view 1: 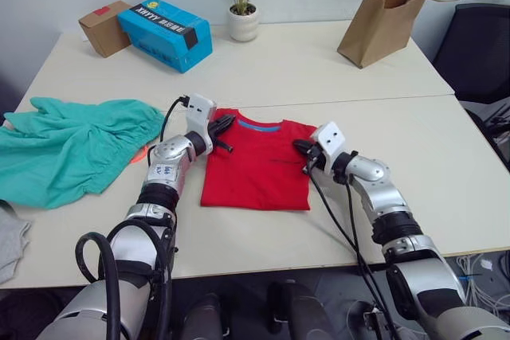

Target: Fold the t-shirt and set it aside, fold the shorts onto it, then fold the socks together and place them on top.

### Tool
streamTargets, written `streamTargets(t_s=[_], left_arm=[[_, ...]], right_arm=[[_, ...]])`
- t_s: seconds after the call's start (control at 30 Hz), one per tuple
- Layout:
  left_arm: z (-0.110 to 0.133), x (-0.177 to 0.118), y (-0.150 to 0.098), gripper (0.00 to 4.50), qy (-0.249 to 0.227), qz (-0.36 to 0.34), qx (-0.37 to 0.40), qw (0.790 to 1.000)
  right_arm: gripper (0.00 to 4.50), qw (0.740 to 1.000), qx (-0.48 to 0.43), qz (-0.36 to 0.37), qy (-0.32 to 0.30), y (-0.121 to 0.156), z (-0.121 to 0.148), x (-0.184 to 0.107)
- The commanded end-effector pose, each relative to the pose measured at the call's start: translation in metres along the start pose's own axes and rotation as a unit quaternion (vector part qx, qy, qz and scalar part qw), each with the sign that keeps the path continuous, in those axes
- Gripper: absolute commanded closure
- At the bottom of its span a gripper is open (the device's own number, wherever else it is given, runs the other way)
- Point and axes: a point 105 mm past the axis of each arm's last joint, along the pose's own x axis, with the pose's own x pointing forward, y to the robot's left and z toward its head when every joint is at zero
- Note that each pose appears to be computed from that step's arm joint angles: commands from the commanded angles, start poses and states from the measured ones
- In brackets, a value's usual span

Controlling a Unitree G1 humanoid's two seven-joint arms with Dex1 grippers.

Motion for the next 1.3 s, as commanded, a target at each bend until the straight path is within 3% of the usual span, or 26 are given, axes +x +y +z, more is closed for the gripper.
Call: streamTargets(t_s=[0.03,0.1,0.2,0.33,0.43,0.6,0.7,0.73,0.77,0.93,1.0,1.1,1.3], left_arm=[[0.017,-0.011,0.018,4.48,-0.049,0.026,0.000,0.998],[0.036,-0.023,0.013,4.48,-0.106,-0.015,0.007,0.994],[0.052,-0.045,0.004,4.48,-0.146,-0.069,0.040,0.986],[0.045,-0.091,-0.022,4.48,-0.110,-0.173,0.131,0.970],[0.035,-0.118,-0.040,4.50,-0.072,-0.221,0.146,0.962],[0.001,-0.158,-0.063,3.05,0.015,-0.286,0.179,0.941],[-0.025,-0.166,-0.071,2.10,0.062,-0.306,0.232,0.921],[-0.030,-0.164,-0.071,1.83,0.065,-0.302,0.247,0.918],[-0.033,-0.158,-0.069,1.55,0.067,-0.289,0.257,0.920],[-0.041,-0.132,-0.060,1.55,0.076,-0.244,0.302,0.919],[-0.046,-0.128,-0.058,1.53,0.090,-0.242,0.317,0.912],[-0.056,-0.129,-0.058,2.14,0.120,-0.266,0.335,0.896],[-0.061,-0.142,-0.072,4.08,0.133,-0.316,0.271,0.899]], right_arm=[[4.50,0.998,-0.011,-0.058,-0.030,-0.036,0.017,-0.015],[4.50,0.997,-0.014,-0.031,-0.074,-0.030,0.038,-0.019],[4.50,0.993,-0.028,0.029,-0.108,-0.008,0.056,-0.029],[4.50,0.984,-0.044,0.133,-0.109,0.035,0.066,-0.054],[3.96,0.974,-0.028,0.210,-0.081,0.067,0.060,-0.073],[2.28,0.963,-0.049,0.262,-0.047,0.100,0.045,-0.095],[1.25,0.958,-0.095,0.269,-0.029,0.111,0.029,-0.096],[0.97,0.957,-0.114,0.267,-0.024,0.112,0.025,-0.094],[0.97,0.958,-0.125,0.257,-0.018,0.110,0.021,-0.090],[0.97,0.962,-0.167,0.214,-0.001,0.099,0.011,-0.072],[1.33,0.962,-0.179,0.207,0.004,0.096,0.009,-0.068],[2.23,0.960,-0.184,0.209,0.003,0.096,0.008,-0.066],[4.37,0.955,-0.162,0.249,-0.025,0.112,0.015,-0.077]])
